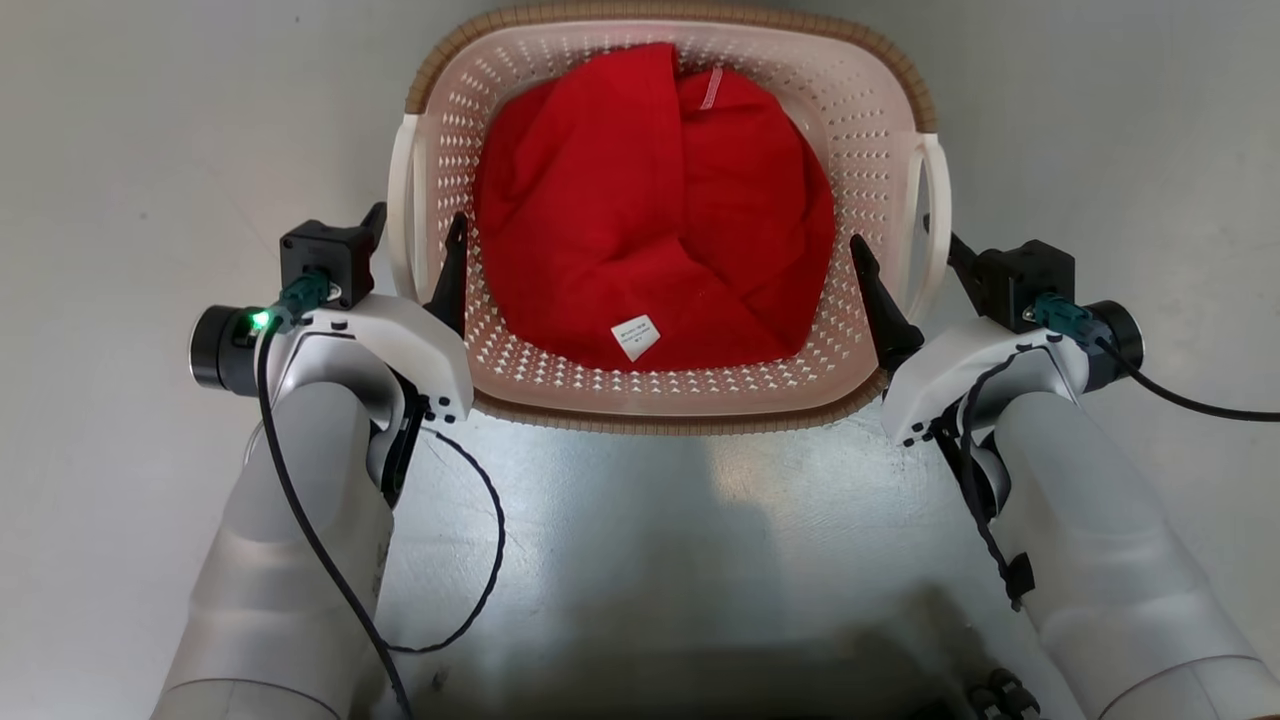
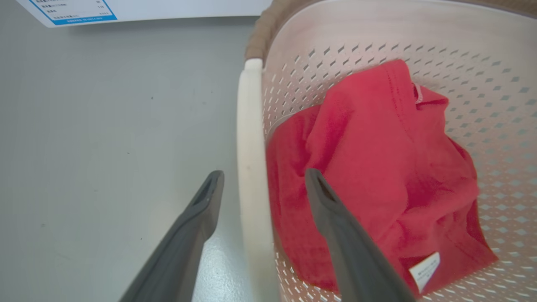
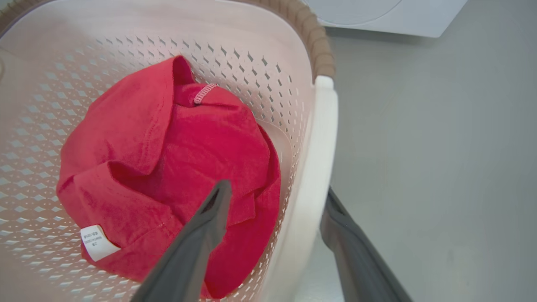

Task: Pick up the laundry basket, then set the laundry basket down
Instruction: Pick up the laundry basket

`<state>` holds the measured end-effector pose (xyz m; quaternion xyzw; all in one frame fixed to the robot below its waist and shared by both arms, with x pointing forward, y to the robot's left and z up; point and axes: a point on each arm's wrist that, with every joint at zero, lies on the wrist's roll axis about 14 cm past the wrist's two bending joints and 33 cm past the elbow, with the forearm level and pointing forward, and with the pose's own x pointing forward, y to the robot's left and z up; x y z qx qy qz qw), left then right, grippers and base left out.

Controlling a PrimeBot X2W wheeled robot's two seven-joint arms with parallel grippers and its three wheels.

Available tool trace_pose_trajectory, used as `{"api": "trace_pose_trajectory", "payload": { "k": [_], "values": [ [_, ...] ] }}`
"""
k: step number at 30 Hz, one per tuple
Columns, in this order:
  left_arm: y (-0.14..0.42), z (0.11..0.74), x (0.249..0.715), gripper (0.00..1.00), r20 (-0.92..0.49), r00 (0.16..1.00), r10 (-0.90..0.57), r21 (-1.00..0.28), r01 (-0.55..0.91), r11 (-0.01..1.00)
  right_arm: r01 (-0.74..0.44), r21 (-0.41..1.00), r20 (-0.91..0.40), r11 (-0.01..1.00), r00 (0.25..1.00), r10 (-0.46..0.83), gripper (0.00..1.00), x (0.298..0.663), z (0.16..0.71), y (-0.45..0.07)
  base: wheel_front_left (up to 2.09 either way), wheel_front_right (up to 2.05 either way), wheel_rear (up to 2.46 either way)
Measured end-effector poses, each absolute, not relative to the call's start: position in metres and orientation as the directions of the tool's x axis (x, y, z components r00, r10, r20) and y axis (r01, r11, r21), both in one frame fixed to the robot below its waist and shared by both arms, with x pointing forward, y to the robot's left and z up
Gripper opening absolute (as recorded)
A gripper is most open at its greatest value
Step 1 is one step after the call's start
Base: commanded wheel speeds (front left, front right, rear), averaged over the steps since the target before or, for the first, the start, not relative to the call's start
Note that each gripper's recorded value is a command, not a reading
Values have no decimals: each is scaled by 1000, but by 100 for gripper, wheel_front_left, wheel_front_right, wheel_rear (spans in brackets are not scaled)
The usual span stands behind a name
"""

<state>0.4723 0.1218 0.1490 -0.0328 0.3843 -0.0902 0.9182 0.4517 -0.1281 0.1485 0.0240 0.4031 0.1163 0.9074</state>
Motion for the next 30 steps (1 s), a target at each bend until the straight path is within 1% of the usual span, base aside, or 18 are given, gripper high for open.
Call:
{"api": "trace_pose_trajectory", "payload": {
  "k": [6, 13, 24, 30],
  "values": [
    [123, 139, 467, 100, -718, 672, -183, -130, 128, 983, -177, 169, -741, 970, 626, 243, 100, 444, 139, -123, 0, 0, 0],
    [121, 134, 471, 100, -716, 673, -186, -132, 131, 983, -168, 193, -753, 967, 606, 255, 100, 437, 132, -119, 0, 0, 0],
    [123, 129, 470, 100, -723, 666, -185, -127, 135, 983, -160, 206, -752, 965, 605, 261, 100, 440, 130, -116, 0, 0, 0],
    [122, 129, 473, 100, -720, 668, -187, -128, 136, 982, -133, 208, -749, 969, 615, 245, 100, 445, 129, -121, 0, 0, 0]
  ]
}}
